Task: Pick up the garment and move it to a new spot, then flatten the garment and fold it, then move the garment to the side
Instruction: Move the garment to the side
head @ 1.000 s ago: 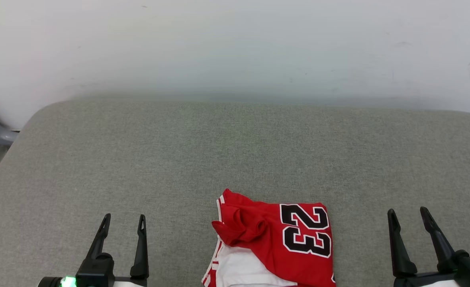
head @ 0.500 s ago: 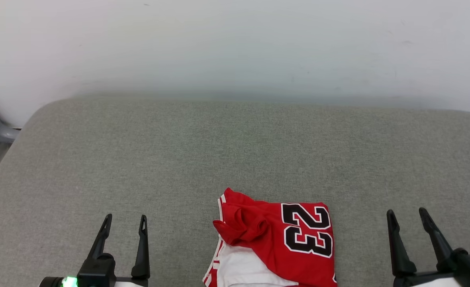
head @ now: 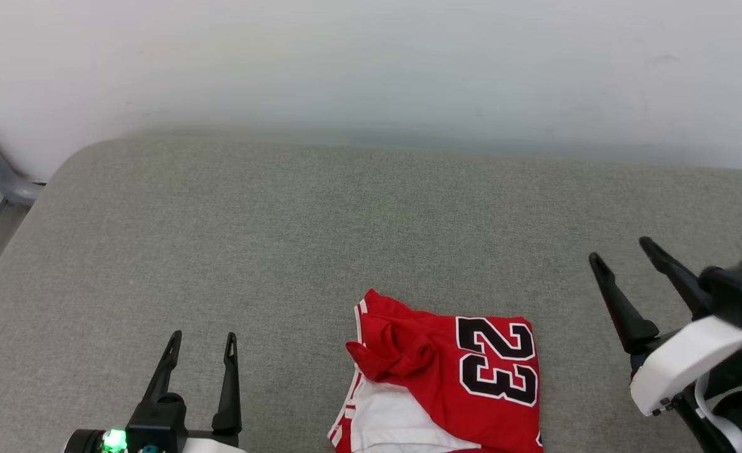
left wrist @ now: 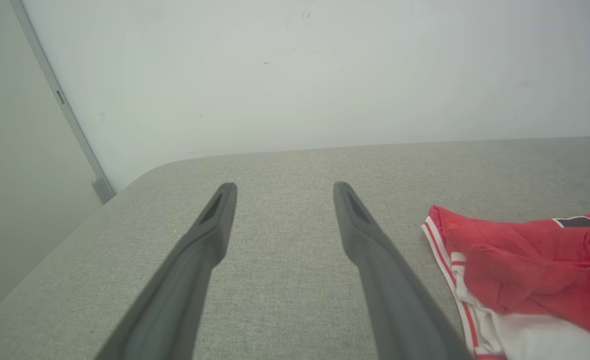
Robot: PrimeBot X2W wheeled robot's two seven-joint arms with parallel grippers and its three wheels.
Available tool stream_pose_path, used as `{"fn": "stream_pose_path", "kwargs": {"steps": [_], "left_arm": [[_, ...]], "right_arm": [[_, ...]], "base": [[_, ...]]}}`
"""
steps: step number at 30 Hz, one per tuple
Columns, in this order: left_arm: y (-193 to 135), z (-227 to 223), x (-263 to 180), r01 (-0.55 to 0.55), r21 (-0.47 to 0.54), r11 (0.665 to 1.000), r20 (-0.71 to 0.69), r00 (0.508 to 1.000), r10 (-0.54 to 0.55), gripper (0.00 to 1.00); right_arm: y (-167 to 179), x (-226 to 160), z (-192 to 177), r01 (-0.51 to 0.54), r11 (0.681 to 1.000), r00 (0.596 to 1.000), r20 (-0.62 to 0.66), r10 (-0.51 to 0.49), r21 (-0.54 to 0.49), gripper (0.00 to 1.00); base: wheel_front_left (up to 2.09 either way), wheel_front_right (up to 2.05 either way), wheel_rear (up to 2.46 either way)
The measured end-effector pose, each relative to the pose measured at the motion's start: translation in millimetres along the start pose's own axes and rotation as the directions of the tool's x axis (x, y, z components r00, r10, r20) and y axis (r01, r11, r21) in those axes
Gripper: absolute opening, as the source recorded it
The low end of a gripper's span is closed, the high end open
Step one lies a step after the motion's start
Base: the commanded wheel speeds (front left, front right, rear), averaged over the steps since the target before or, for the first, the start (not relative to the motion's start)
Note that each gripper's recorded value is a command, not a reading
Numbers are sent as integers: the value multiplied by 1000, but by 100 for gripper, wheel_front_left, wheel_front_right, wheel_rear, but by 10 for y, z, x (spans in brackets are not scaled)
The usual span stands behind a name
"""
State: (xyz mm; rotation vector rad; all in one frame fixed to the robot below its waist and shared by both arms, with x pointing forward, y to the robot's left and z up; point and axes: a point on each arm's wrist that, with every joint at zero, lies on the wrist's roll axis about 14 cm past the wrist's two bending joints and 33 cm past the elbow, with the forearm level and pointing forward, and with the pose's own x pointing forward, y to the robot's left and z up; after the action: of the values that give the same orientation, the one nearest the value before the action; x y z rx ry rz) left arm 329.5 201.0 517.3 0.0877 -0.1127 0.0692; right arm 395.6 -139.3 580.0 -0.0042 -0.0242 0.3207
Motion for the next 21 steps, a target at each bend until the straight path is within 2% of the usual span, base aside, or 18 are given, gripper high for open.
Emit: {"fn": "stream_pose_path", "kwargs": {"steps": [3, 7, 11, 15, 18, 21], "left_arm": [[3, -10, 9, -4, -3, 1000, -3, 1000, 4, 100], [4, -38, 20, -8, -5, 1000, -13, 1000, 8, 100], [8, -46, 55, -13, -7, 1000, -15, 1000, 13, 100], [19, -72, 72, -19, -11, 1000, -24, 1000, 19, 100], [18, -62, 103, -20, -12, 1000, -20, 1000, 20, 100], [27, -90, 98, -24, -13, 1000, -29, 999, 23, 100]], "right_arm": [[62, 74, -154, -70, 997, 986, -152, 66, -23, 100], [151, 93, -432, -142, 990, 925, -355, 134, 5, 100], [160, 42, -732, -179, 983, 831, -528, 173, 40, 100], [225, -72, -1041, -210, 974, 714, -666, 216, 90, 100], [265, -145, -1216, -222, 967, 641, -730, 239, 122, 100], [338, -182, -1347, -225, 959, 588, -761, 275, 174, 100]], "base": [[0, 0, 0], [0, 0, 0], [0, 0, 0], [0, 0, 0], [0, 0, 0], [0, 0, 0]]}}
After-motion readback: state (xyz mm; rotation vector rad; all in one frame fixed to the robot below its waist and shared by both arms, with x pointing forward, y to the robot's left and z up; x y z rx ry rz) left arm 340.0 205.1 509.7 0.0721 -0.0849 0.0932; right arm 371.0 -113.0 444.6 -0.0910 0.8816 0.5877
